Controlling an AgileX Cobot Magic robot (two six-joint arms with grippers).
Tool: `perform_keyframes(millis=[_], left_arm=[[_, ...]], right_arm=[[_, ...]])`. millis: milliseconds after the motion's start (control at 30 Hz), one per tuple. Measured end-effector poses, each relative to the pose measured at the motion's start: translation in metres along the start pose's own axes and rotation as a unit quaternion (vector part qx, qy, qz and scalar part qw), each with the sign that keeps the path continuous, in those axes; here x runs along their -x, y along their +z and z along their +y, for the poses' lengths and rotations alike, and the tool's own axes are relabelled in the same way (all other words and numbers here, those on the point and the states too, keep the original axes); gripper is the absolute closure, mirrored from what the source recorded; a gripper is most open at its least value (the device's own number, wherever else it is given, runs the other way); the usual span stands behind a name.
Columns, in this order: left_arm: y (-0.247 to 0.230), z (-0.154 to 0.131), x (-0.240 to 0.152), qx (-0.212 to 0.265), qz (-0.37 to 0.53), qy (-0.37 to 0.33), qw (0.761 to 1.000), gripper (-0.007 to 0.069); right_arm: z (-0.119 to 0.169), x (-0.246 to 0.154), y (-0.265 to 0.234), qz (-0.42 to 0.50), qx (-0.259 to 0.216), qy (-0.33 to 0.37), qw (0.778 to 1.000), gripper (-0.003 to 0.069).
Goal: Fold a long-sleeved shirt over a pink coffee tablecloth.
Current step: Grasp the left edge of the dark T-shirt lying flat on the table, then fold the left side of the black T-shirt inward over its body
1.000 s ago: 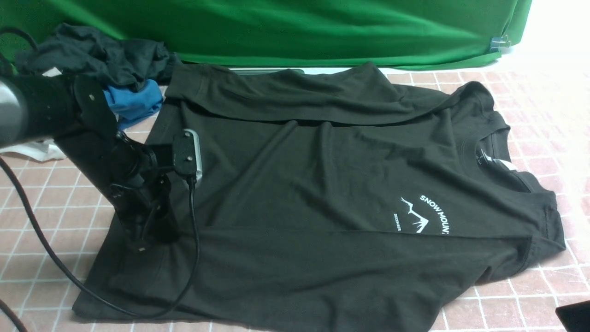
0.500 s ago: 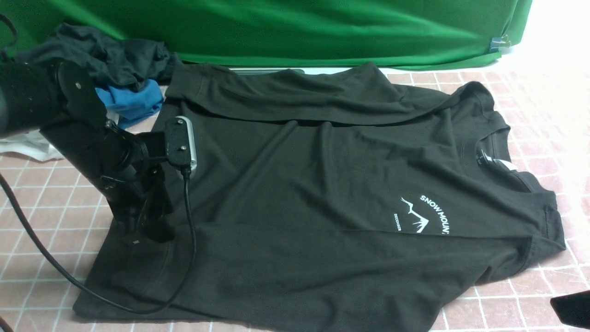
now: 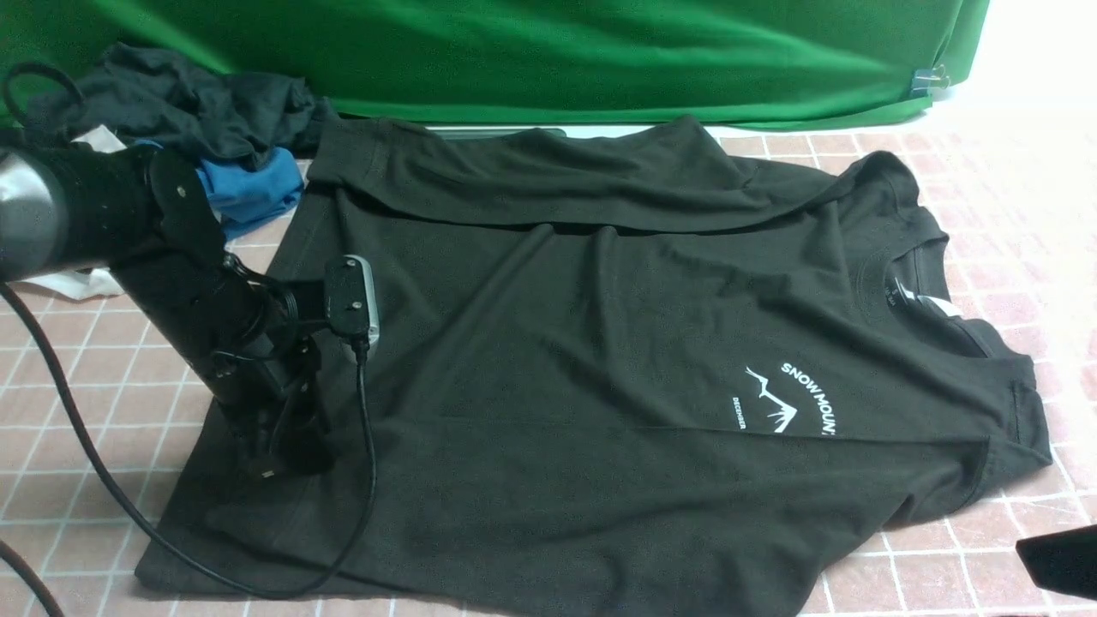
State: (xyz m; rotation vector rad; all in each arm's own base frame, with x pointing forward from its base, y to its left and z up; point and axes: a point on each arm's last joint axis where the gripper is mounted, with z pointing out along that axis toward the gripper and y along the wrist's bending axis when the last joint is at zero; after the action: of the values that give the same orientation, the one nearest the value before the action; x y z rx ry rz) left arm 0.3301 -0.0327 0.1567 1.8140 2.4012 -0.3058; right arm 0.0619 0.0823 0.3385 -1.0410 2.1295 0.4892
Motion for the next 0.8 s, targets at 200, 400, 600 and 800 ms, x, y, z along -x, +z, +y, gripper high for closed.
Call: perform_keyframes(millis=[200,400,600,800], left_arm=[[-0.005,-0.001,0.000,0.011,0.002,-0.004,1.000,0.0564],[-0.041,-0.006,0.006,0.069,-0.011,-0.001,0.998,0.0564],[-0.078,-0.005,0.016,0.118,-0.033,-0.031,0.992,0.0564],[-0.103,0.006,0.025,0.161,-0.052,-0.052,0.984,0.0564]], right_arm=[[0.000,0.001,0.000,-0.005,0.000,0.000,1.000,0.0357],[0.000,0.003,0.000,-0.015,0.000,0.000,1.000,0.0394],[0.000,0.004,0.000,-0.024,-0.001,0.000,1.000,0.0401],[0.000,0.005,0.000,-0.026,-0.001,0.001,1.000,0.0401]])
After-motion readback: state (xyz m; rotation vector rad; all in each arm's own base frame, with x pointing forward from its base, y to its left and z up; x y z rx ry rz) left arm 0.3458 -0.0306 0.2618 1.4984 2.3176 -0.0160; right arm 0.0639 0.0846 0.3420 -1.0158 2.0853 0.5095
